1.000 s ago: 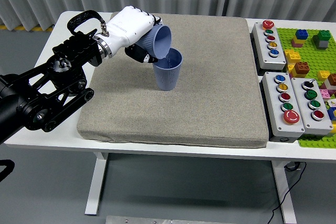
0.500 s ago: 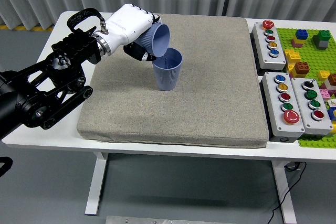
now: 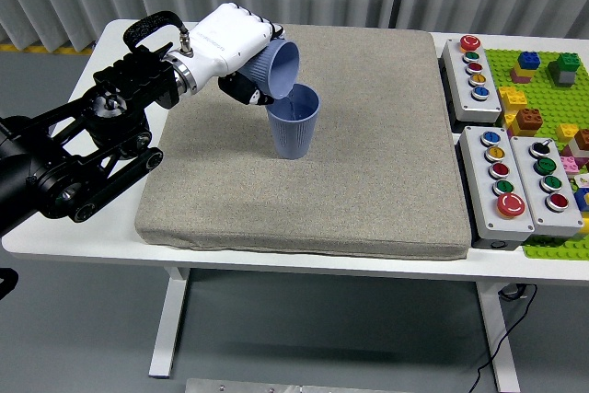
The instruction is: Pick cup pour cup place
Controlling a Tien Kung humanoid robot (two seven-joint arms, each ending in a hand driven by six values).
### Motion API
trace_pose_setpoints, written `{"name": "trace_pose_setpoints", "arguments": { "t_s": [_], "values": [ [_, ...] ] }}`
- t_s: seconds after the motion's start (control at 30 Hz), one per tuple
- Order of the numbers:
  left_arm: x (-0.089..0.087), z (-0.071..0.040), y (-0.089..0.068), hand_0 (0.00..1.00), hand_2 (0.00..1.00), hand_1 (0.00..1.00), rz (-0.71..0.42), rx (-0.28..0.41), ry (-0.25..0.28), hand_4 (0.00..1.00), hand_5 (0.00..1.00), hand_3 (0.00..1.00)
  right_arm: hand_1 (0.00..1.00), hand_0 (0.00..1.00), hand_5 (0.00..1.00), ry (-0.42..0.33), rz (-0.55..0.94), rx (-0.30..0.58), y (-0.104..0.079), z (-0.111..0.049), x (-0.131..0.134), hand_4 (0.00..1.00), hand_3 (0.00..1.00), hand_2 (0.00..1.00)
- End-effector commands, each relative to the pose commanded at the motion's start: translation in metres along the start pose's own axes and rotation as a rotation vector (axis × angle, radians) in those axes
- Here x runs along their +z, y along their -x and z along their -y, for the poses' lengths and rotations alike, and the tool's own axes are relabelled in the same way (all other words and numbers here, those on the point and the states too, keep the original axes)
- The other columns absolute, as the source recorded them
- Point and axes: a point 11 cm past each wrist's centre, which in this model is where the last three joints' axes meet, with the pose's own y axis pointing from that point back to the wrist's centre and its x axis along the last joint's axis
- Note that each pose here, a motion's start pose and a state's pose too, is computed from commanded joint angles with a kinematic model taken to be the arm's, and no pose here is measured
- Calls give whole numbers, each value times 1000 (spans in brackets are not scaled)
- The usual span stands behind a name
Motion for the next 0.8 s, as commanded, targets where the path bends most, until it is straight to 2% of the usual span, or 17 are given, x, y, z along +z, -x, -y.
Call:
{"name": "trace_pose_setpoints", "arguments": {
  "t_s": [0.8],
  "values": [
    [1, 1, -6, 511, 496, 468, 76, -5, 12, 861, 201, 556, 609, 642, 8, 3, -1, 0, 0, 0, 1, 2, 595, 516]
  ]
}}
